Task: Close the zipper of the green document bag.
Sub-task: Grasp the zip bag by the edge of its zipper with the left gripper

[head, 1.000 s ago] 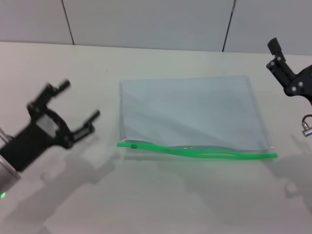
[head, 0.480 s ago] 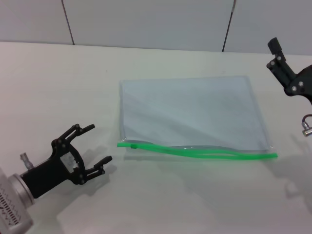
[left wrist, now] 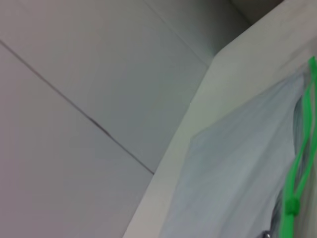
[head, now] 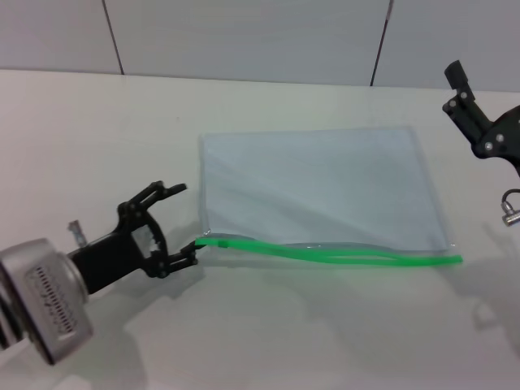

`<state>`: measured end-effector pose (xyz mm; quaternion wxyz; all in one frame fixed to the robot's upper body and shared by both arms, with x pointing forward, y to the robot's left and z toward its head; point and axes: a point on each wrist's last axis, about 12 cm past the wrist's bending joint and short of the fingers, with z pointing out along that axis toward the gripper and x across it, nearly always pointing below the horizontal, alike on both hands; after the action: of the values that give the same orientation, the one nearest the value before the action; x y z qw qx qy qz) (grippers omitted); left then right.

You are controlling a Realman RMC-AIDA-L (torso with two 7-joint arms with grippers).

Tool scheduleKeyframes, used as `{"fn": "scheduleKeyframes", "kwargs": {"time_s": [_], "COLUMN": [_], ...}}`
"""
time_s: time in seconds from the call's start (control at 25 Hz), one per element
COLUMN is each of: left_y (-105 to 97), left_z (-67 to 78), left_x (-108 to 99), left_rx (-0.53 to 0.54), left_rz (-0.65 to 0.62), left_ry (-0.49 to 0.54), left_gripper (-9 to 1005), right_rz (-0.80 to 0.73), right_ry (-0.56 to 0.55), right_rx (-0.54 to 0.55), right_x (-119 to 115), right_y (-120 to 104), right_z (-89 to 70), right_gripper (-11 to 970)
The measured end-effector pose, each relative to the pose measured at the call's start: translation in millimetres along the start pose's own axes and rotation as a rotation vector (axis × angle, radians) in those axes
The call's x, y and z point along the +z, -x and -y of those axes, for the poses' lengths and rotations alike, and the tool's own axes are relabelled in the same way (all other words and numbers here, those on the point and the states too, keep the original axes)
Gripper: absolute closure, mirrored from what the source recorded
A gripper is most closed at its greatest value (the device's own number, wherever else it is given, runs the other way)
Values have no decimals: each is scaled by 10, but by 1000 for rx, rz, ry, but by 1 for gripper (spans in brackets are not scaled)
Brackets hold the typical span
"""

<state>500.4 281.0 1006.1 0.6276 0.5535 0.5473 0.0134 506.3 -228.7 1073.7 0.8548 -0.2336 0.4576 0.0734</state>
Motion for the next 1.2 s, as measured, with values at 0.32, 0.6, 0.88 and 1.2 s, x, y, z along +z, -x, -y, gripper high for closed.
{"fn": "scheduleKeyframes", "kwargs": {"time_s": [0.32, 0.6, 0.88, 1.2], "left_y": [55, 79, 83, 110], "left_z": [-19, -87, -122, -132], "left_x": [265, 368, 478, 557], "left_rx": [54, 86, 120, 156], "left_rz": [2, 8, -12, -8], "left_ry": [-96, -108, -141, -168], "left_gripper": [117, 117, 118, 117], "right_rz": [3, 9, 19, 27], "right_ry": [1, 2, 1, 15], "right_rx": [4, 6, 7, 11], "right_x": [13, 20, 19, 47], "right_y": [3, 9, 22, 27], "right_z": [-8, -15, -16, -39], "right_gripper": [81, 81, 80, 80]}}
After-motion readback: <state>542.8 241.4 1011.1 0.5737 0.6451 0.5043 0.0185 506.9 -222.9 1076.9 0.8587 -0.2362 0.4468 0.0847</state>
